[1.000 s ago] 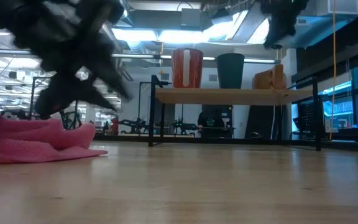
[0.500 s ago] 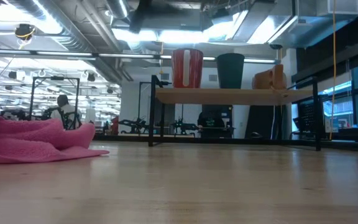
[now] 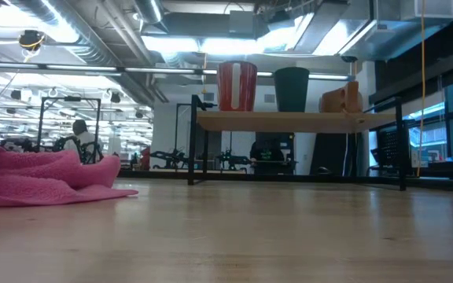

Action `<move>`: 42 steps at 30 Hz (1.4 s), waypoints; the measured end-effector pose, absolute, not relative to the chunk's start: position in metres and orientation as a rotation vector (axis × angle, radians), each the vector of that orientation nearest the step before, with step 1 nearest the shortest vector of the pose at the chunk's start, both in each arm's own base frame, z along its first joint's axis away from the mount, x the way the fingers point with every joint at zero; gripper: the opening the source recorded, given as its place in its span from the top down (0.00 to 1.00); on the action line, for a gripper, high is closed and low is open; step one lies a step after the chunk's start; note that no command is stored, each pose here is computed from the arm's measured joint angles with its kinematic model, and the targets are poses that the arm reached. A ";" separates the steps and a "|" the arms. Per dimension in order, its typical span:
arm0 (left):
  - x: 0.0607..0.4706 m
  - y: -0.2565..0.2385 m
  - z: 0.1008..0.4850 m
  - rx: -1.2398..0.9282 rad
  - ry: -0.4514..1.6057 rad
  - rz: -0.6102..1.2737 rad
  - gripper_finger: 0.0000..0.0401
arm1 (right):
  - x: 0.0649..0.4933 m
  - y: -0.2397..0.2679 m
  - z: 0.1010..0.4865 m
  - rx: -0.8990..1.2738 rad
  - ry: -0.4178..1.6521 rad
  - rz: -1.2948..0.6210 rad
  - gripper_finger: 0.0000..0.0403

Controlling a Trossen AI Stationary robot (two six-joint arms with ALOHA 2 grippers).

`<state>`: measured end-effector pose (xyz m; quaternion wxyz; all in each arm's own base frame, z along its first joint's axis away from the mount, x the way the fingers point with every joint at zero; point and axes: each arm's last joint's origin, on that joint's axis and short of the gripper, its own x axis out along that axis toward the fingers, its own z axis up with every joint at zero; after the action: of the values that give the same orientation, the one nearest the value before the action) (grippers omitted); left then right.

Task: Stack small to large cups/mugs on shelf
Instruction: Return to Home Position

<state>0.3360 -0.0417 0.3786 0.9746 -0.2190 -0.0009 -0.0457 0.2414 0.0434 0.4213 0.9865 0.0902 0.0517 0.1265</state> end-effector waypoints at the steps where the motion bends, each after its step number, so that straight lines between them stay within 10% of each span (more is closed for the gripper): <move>1: 0.336 -0.045 0.375 -0.439 0.032 -0.092 0.74 | 0.245 0.046 0.414 0.197 0.130 0.231 0.73; 12: 0.299 -0.081 0.367 -0.388 0.165 -0.068 0.74 | 0.202 0.060 0.368 0.423 0.129 0.192 0.73; 18: 0.247 -0.070 0.372 -0.403 -0.095 -0.057 0.74 | 0.137 0.036 0.371 0.390 -0.032 0.079 0.73; 28: 0.195 -0.034 0.308 -0.509 -0.081 0.065 0.74 | 0.060 0.006 0.370 0.511 -0.112 -0.057 0.73; 42: 0.178 -0.039 0.313 -0.421 -0.199 -0.103 0.74 | 0.041 0.005 0.368 0.554 -0.104 0.101 0.73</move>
<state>0.1777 -0.0389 0.3125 0.9717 -0.2088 -0.0985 -0.0511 0.0406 0.0052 0.3680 0.9593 0.2733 -0.0514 0.0497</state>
